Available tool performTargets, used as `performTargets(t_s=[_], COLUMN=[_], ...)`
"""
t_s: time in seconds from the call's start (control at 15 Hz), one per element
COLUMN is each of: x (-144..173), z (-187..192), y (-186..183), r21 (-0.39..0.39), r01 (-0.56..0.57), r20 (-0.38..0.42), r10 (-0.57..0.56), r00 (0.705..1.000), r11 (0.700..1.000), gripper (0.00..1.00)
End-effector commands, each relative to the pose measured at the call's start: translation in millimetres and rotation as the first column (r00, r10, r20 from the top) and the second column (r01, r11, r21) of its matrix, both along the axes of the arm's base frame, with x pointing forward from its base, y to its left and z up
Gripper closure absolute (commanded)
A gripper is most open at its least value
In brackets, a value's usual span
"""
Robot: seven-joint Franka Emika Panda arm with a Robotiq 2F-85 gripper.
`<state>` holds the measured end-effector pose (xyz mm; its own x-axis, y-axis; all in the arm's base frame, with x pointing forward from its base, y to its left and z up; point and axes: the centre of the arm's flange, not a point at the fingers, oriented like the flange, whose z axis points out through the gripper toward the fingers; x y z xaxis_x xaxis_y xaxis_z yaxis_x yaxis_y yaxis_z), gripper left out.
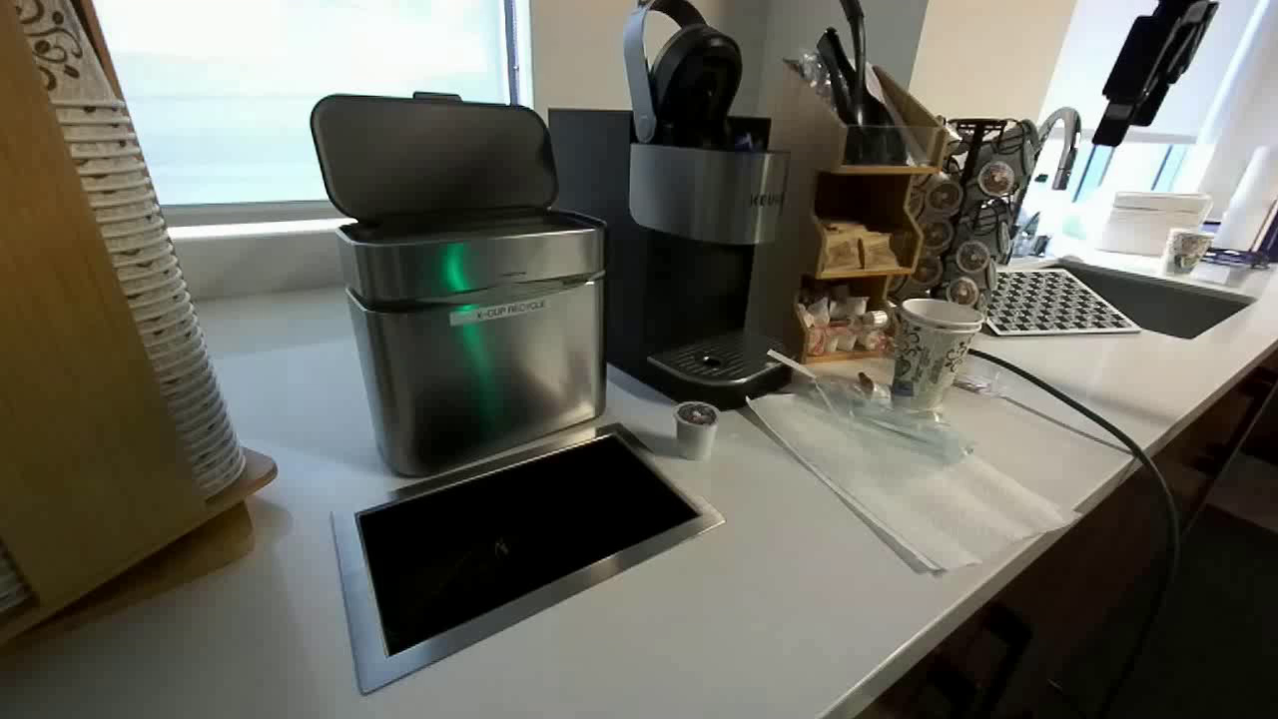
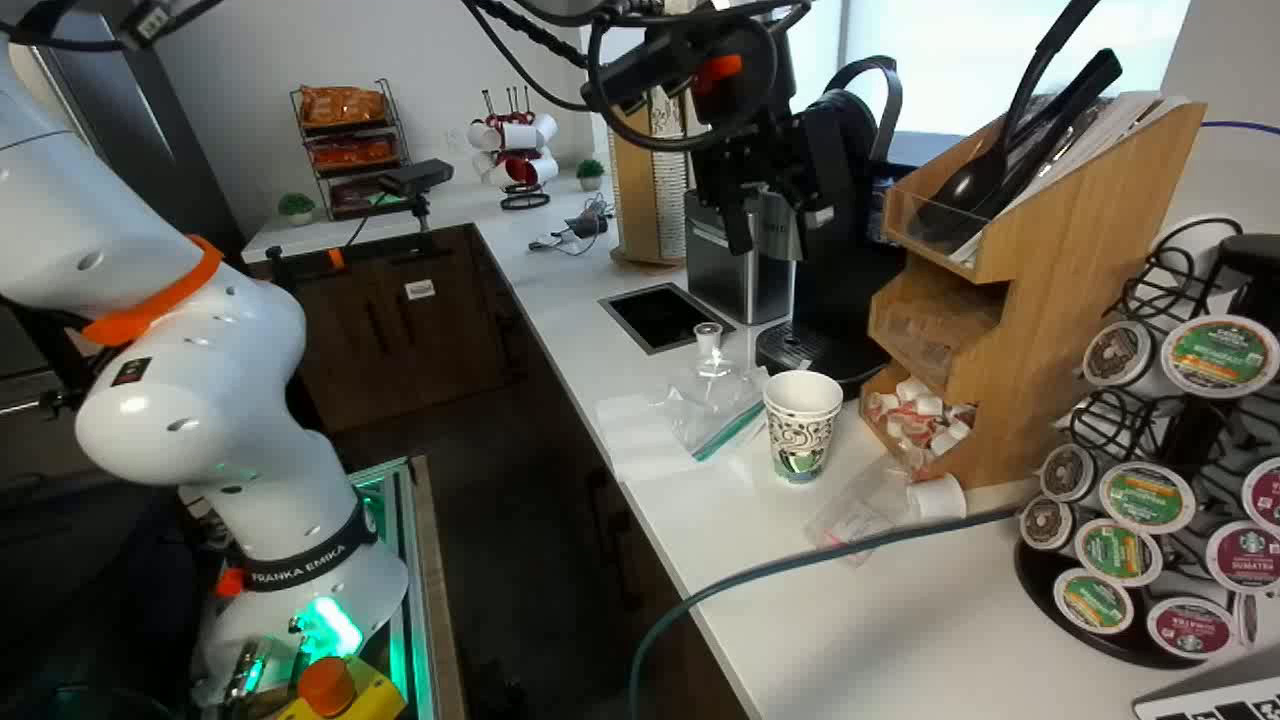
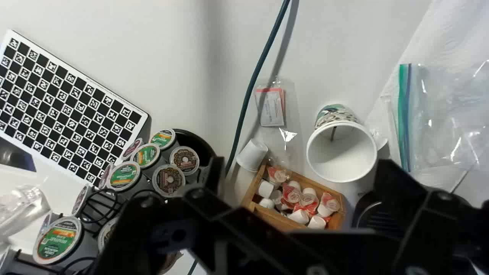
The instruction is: Unstack the cups on the table
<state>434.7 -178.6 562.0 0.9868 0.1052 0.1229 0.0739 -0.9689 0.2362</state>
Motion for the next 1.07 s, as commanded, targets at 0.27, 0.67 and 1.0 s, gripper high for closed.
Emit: performTargets(t_s=[0.27, 0.67, 1.0], x=[0, 0, 18], z=[0, 0, -35], y=[0, 0, 1], r21=[0.000, 0.000, -0.127], r01=[0.000, 0.000, 0.198], r20=[0.000, 0.000, 0.016], r10=[0.000, 0.000, -0.198], r00=[1.000, 1.000, 0.980], r11=[1.000, 1.000, 0.972], gripper=[0.00, 0.00, 0.00])
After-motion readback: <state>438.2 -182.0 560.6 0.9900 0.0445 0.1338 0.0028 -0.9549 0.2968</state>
